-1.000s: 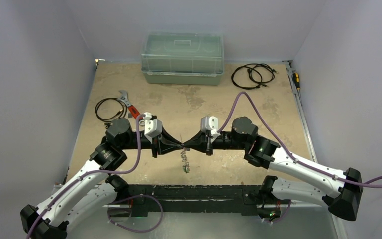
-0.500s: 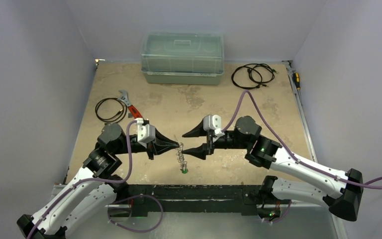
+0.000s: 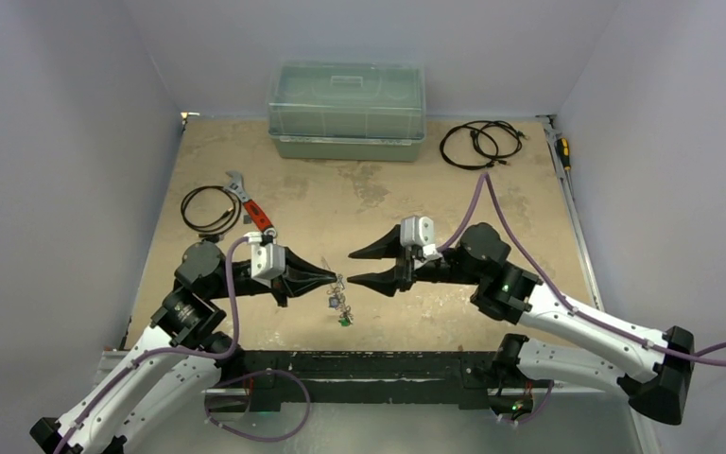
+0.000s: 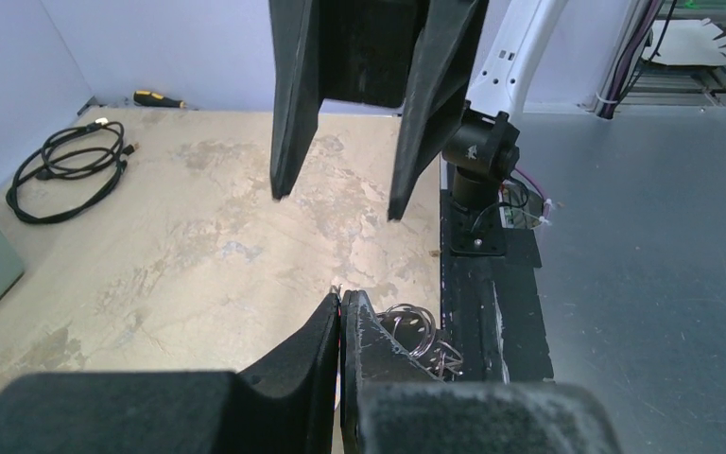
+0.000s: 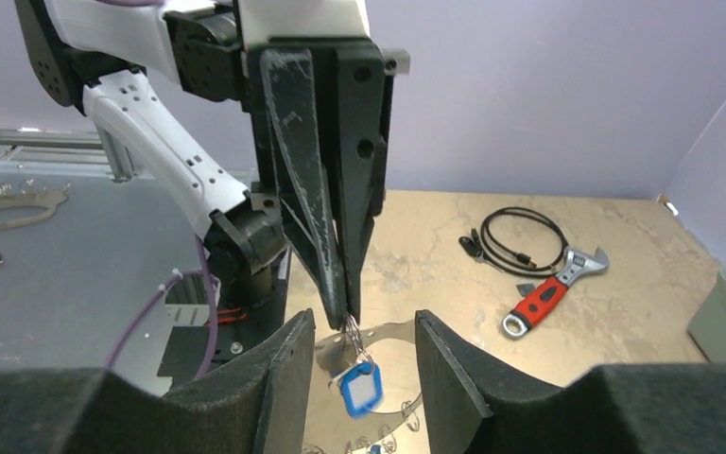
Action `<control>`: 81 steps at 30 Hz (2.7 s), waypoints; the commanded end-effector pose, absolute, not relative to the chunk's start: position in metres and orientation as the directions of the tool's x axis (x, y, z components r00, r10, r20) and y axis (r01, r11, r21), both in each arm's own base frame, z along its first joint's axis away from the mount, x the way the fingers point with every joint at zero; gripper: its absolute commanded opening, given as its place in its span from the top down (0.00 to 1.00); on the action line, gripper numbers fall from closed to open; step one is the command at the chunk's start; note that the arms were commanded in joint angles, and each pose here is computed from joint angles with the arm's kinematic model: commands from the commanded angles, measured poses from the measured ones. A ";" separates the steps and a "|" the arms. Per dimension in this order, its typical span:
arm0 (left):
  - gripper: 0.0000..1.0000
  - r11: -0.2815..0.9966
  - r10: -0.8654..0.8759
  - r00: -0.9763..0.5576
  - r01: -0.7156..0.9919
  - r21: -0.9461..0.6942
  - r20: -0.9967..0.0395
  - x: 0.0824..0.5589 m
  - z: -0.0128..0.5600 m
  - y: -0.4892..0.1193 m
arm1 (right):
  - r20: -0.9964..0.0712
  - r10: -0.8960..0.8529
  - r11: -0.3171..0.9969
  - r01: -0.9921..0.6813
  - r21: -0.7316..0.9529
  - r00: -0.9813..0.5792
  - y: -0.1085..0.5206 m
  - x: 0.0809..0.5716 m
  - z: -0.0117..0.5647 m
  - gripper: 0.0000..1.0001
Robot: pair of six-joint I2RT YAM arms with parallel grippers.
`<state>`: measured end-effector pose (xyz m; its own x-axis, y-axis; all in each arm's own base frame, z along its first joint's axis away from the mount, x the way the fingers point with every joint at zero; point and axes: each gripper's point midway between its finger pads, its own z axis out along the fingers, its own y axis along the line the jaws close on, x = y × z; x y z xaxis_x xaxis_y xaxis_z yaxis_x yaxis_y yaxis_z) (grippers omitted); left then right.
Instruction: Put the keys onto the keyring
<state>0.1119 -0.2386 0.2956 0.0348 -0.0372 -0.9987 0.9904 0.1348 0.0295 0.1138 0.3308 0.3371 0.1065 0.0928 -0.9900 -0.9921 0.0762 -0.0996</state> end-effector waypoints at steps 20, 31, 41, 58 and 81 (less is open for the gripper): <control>1.00 0.141 -0.093 0.124 0.984 0.110 -0.988 0.110 0.316 -0.237 | -0.996 0.027 -0.049 -0.995 -0.083 0.082 0.362 0.114 0.315 1.00; 0.50 0.235 -0.045 0.101 0.968 0.088 -0.994 0.126 0.312 -0.231 | -0.989 -0.089 0.083 -0.988 -0.128 0.121 0.355 0.140 0.319 1.00; 0.44 0.279 0.030 0.152 0.948 0.154 -0.988 0.134 0.344 -0.224 | -0.947 -0.291 0.225 -0.952 -0.209 0.140 0.331 0.168 0.335 1.00; 0.56 0.242 0.067 0.024 0.970 0.040 -0.997 0.155 0.341 -0.248 | -0.917 -0.370 0.282 -0.923 -0.262 0.147 0.331 0.166 0.336 1.00; 0.86 0.233 0.165 -0.070 0.972 -0.030 -0.984 0.170 0.297 -0.267 | -0.911 -0.387 0.302 -0.913 -0.275 0.146 0.331 0.171 0.330 1.00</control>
<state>0.1645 -0.2657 0.2893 -0.1105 0.1760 -0.9782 0.9736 0.2172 -0.0709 0.1687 0.3267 0.2982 0.0952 -0.4572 -0.8842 -0.9265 0.2842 -0.2467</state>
